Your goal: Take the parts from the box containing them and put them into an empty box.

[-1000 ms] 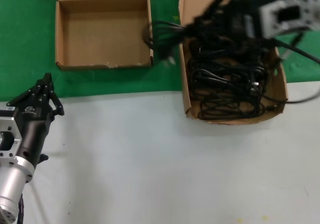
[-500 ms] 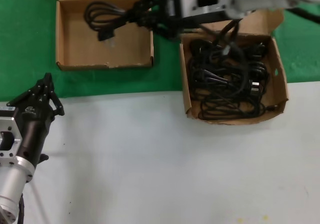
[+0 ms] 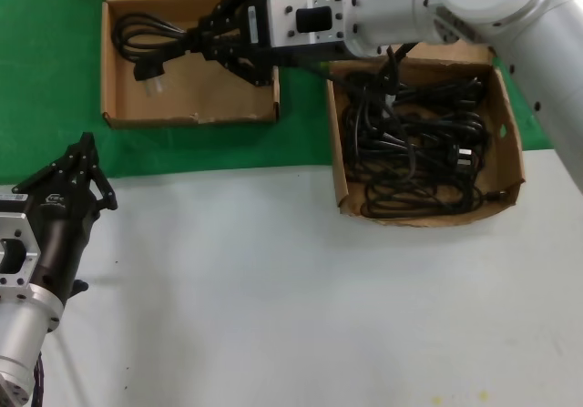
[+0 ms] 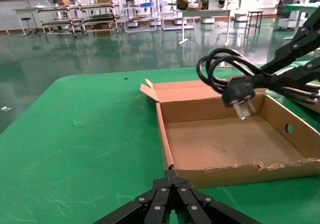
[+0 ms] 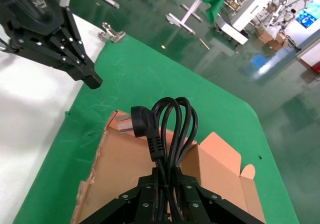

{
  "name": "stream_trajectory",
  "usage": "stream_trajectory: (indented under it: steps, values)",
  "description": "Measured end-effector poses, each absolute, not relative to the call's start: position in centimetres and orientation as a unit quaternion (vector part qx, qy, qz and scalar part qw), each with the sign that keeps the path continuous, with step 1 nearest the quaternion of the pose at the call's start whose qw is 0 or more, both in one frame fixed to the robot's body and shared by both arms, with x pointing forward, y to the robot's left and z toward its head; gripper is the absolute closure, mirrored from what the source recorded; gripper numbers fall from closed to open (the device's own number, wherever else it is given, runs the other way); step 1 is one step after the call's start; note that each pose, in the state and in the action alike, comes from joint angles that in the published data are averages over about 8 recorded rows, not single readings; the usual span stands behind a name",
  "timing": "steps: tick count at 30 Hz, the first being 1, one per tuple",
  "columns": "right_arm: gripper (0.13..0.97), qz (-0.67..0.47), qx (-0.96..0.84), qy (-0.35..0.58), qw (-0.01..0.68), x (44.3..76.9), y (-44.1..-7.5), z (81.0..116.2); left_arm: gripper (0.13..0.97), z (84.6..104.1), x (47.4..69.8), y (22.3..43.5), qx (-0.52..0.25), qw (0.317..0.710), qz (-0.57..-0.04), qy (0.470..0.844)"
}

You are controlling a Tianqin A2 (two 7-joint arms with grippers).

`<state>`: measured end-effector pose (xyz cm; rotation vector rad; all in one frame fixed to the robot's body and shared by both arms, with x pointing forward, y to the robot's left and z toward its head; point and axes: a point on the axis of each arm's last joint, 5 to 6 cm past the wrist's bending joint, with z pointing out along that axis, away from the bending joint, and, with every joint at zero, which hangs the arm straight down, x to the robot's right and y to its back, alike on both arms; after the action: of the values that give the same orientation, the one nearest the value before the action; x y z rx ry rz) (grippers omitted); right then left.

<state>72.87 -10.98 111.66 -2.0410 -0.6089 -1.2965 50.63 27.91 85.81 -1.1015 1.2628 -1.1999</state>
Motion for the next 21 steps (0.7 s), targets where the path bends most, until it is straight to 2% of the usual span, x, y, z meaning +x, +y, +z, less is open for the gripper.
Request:
stream_trajectory:
  steps: [4,13,21]
  values:
    - [0.885,-0.494,-0.775,-0.228,0.32,73.3,-10.4,111.0,0.952,85.8,50.6,27.9,-0.458,0.514,-0.499,0.525]
    - [0.818,-0.496,-0.776,-0.222,0.32,73.8,-10.3,110.2,0.952,85.8,50.6,27.9,-0.458,0.514,-0.499,0.525]
    - [0.688,-0.518,-0.762,-0.213,0.323,72.8,-12.7,112.0,0.952,85.8,50.6,27.9,-0.458,0.514,-0.499,0.525]
